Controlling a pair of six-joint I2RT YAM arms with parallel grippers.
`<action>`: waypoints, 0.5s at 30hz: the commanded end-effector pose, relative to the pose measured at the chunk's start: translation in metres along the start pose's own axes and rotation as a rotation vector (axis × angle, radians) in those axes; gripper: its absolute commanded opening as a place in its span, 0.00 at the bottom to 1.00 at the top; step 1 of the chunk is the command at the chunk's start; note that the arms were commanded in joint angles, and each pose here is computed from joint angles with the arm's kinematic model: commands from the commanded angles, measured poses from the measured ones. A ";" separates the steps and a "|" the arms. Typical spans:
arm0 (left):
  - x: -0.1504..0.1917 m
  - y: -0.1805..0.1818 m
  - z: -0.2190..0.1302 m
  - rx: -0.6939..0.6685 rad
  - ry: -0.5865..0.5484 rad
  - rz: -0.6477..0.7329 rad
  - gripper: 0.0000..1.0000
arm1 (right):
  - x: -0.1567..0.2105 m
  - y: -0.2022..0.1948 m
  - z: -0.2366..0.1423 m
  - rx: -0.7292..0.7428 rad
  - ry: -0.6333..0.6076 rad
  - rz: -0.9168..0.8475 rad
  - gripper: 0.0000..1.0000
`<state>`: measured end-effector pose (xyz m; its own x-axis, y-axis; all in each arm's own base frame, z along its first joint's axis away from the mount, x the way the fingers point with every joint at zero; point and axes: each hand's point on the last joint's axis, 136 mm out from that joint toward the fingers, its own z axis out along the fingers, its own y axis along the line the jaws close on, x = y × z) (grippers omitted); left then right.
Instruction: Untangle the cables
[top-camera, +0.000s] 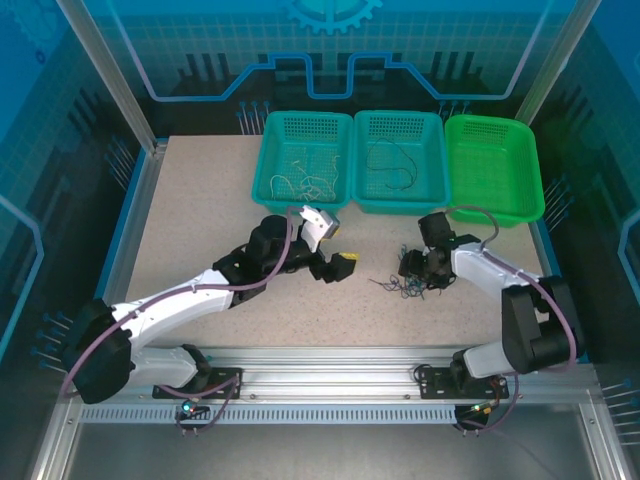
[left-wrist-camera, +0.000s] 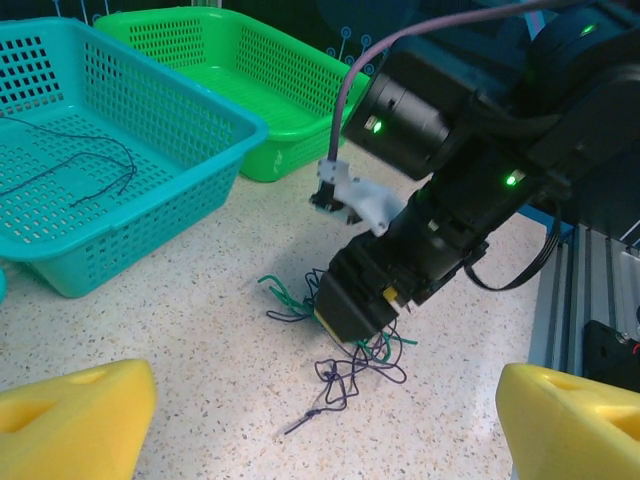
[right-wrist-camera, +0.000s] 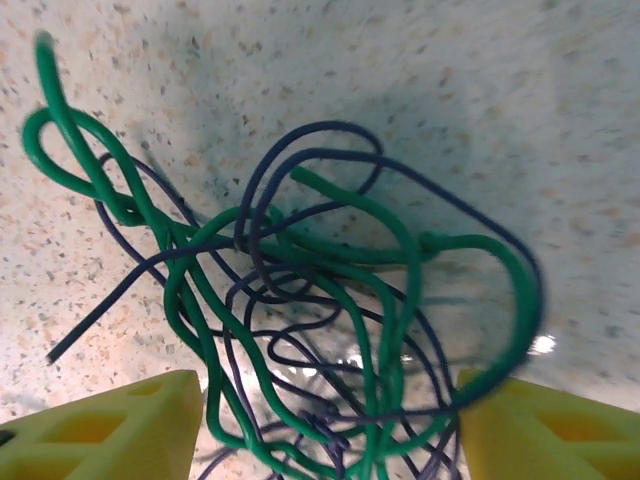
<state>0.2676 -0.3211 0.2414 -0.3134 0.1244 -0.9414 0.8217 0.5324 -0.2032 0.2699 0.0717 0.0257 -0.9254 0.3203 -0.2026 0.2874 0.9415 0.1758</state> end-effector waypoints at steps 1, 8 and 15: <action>-0.019 0.001 0.001 -0.026 -0.042 0.027 0.89 | 0.004 0.008 0.012 -0.016 0.025 -0.007 0.58; -0.012 0.015 0.009 -0.097 0.023 -0.071 0.90 | -0.006 0.024 -0.001 -0.034 -0.037 -0.117 0.10; 0.006 0.022 0.015 -0.120 0.078 -0.078 0.92 | -0.021 0.058 -0.049 -0.217 -0.142 -0.150 0.00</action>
<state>0.2902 -0.3219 0.2279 -0.4106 0.1314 -0.9023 0.7403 0.6257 -0.2458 0.2814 0.0960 0.0496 -0.9300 0.2265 -0.2893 0.1581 0.9575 0.2414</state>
